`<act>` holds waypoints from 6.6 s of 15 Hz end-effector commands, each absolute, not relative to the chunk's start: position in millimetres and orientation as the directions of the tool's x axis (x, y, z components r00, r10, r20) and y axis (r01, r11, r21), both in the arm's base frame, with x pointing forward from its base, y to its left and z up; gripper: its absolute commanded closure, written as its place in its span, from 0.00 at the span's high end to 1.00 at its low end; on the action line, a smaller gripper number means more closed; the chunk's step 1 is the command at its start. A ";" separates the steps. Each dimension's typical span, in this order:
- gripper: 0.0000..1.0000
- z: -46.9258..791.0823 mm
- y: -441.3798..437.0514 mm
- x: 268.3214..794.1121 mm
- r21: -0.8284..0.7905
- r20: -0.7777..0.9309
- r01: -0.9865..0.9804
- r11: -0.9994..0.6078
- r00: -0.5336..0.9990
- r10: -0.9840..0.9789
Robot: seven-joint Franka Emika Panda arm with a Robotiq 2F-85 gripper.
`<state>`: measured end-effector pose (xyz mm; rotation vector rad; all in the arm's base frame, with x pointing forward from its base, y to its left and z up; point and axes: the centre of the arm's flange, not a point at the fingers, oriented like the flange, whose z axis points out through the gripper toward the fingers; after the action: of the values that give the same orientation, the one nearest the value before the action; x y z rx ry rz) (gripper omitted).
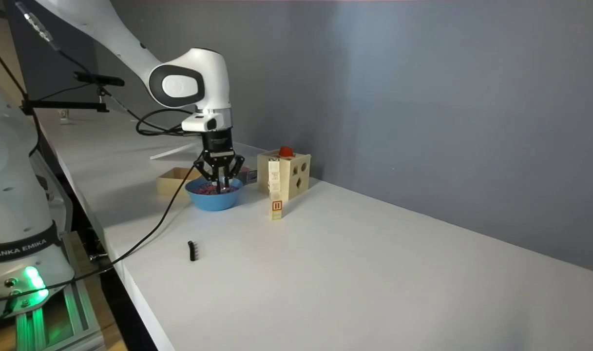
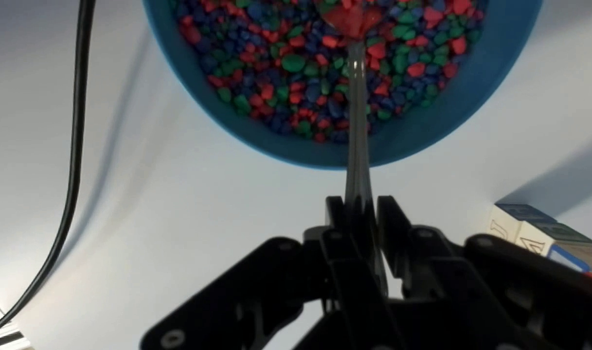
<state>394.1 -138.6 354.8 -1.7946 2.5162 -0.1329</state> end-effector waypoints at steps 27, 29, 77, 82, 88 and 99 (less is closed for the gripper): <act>0.95 376.2 -121.7 413.2 -0.106 0.227 -0.954 0.279 -0.296 -0.928; 1.00 364.4 -112.8 416.8 -0.093 0.291 -0.959 0.268 -0.283 -0.914; 0.02 363.3 -148.0 414.7 -0.194 -0.372 -0.971 0.140 -0.060 -0.926; 0.02 364.3 -156.7 406.8 -0.217 -0.463 -0.970 0.110 0.003 -0.886; 0.02 366.2 -165.5 397.2 -0.255 -0.367 -0.967 0.011 0.086 -0.926; 0.02 376.1 -171.8 373.1 -0.406 -0.113 -0.908 -0.099 0.157 -0.981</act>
<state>400.8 -176.0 369.9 -2.0153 1.8424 -0.1787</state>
